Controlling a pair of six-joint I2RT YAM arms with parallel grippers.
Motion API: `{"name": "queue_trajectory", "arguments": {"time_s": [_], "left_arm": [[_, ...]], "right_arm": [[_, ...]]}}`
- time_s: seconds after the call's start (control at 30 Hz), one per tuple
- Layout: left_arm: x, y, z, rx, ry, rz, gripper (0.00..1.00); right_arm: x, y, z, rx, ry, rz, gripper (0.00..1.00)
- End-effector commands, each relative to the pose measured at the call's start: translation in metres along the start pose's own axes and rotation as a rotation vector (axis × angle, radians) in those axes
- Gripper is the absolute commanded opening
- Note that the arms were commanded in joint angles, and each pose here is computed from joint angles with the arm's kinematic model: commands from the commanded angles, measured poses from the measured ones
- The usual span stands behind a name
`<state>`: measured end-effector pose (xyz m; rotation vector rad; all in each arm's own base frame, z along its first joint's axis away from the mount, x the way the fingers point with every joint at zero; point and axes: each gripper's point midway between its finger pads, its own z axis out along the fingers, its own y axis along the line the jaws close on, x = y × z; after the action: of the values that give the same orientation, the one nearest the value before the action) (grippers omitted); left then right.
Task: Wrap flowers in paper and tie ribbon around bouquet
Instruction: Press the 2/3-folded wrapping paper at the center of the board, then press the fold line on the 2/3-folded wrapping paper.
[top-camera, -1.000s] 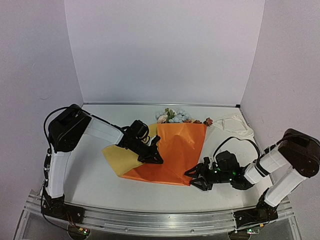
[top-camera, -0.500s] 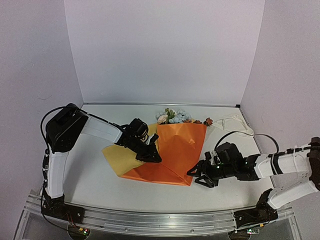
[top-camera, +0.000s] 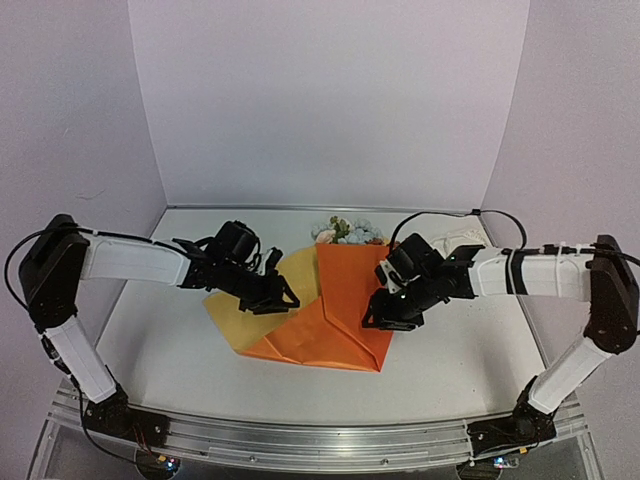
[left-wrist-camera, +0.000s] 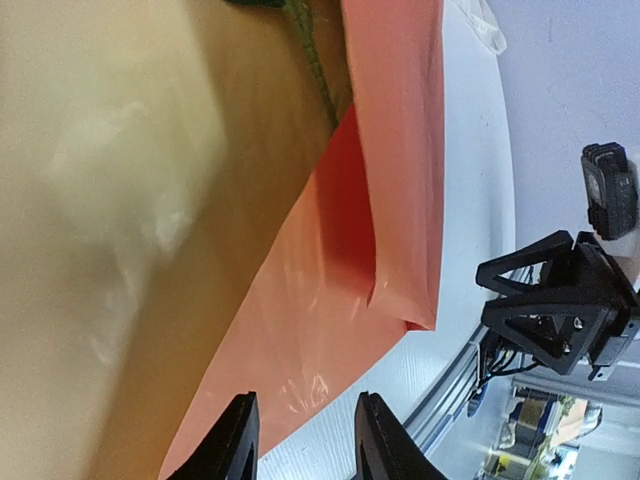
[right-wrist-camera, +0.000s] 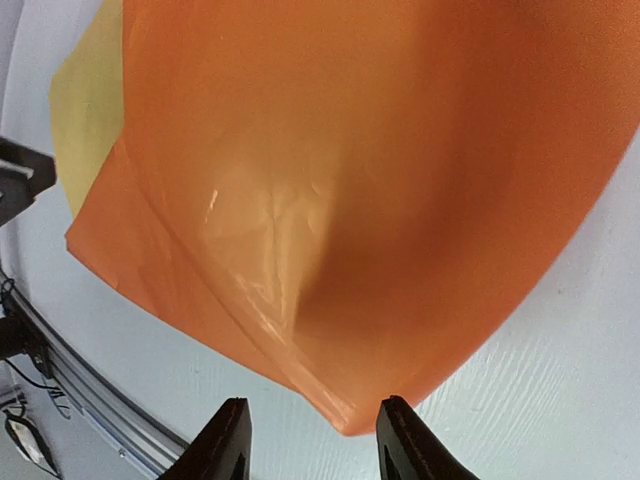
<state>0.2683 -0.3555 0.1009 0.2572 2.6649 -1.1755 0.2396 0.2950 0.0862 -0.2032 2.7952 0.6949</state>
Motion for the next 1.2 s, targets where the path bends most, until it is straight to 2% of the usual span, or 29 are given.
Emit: {"name": "queue_trajectory", "arguments": {"time_s": [0.0, 0.23, 0.37, 0.5, 0.77, 1.17], "left_arm": [[0.021, 0.028, -0.028, -0.073, -0.083, -0.171, 0.37], [0.058, 0.058, -0.058, -0.142, -0.163, -0.322, 0.39], [0.081, 0.062, -0.050, -0.154, -0.166, -0.383, 0.42], [0.093, 0.065, -0.043, -0.143, -0.218, -0.469, 0.44], [0.079, 0.057, -0.030, -0.127, -0.358, -0.548, 0.46], [0.092, 0.080, -0.027, -0.213, -0.396, -0.660, 0.44]], "right_arm": [[-0.016, 0.012, 0.008, 0.040, 0.014, -0.150, 0.42], [-0.001, 0.009, 0.012, 0.078, 0.029, -0.199, 0.39], [0.012, -0.012, 0.001, 0.126, 0.003, -0.201, 0.42], [0.022, -0.019, -0.002, 0.117, 0.009, -0.194, 0.45], [0.025, -0.015, 0.016, 0.089, 0.028, -0.178, 0.43], [0.037, 0.009, 0.046, 0.099, 0.073, -0.233, 0.39]]}}
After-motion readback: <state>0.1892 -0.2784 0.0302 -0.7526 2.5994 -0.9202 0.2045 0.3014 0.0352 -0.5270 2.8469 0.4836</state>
